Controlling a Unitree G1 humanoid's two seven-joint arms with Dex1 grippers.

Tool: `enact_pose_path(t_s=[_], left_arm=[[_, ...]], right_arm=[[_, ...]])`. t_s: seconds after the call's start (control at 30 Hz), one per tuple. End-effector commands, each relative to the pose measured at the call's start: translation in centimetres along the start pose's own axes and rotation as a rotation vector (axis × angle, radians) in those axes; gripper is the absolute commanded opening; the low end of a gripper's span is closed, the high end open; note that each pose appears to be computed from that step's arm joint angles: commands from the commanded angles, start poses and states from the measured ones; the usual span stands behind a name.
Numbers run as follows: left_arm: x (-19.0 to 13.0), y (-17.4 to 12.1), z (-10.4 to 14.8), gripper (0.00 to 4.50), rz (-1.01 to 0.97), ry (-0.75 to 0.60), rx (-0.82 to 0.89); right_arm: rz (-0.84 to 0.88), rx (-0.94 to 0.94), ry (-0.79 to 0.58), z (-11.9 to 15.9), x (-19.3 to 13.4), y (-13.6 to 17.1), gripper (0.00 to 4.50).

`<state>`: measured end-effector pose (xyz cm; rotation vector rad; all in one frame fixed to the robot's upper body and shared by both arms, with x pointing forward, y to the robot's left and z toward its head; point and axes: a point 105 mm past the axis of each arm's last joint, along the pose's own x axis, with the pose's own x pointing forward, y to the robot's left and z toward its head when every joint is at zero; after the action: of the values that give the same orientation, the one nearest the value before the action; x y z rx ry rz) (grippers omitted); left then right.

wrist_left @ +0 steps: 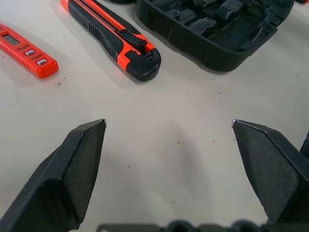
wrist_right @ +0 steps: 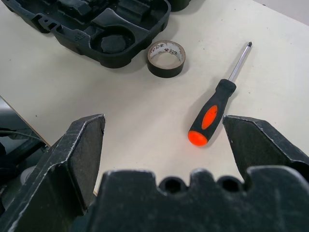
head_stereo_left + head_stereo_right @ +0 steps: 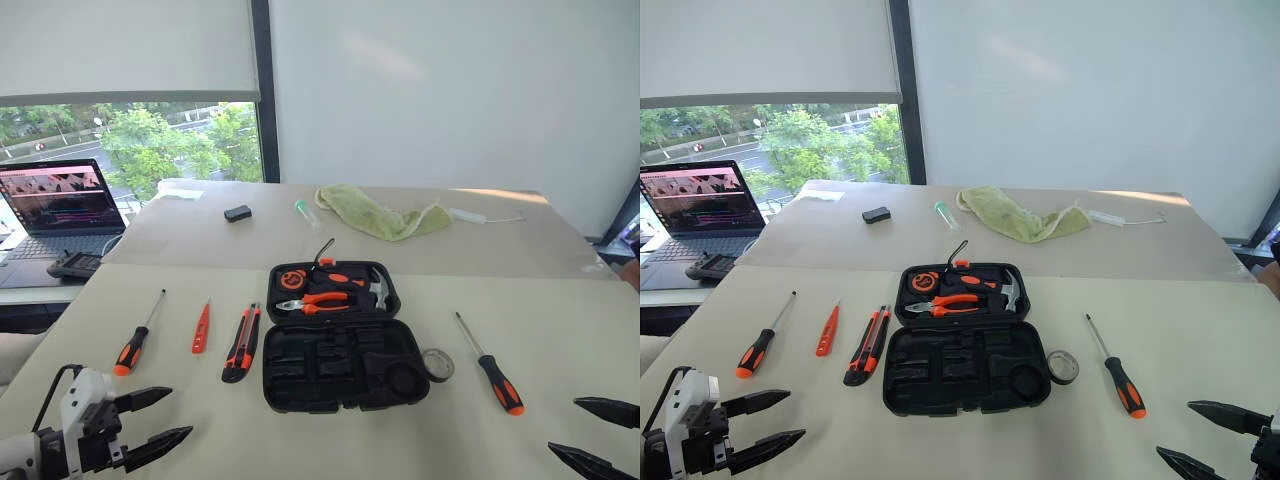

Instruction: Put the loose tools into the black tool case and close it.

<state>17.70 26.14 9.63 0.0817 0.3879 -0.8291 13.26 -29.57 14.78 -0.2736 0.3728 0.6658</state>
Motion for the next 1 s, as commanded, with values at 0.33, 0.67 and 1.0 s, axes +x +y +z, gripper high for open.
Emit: enact_pose_path(t_s=[0.33, 0.67, 1.0], left_arm=[[0.4, 6.8, 5.2, 4.49, 0.532, -0.256, -0.16], [-2.1, 12.6, 5.8, 4.49, 0.721, 0.197, -0.152], [-1.1, 12.9, 3.0, 3.08, 0.714, 0.48, -0.324]], right_arm=[[0.259, -0.187, -0.414, 9.4, 7.1, 4.9, 4.5], [0.52, -0.288, -0.512, 14.0, 9.9, 8.2, 4.5], [0.517, -0.291, -0.484, 13.0, 9.2, 8.4, 4.5]])
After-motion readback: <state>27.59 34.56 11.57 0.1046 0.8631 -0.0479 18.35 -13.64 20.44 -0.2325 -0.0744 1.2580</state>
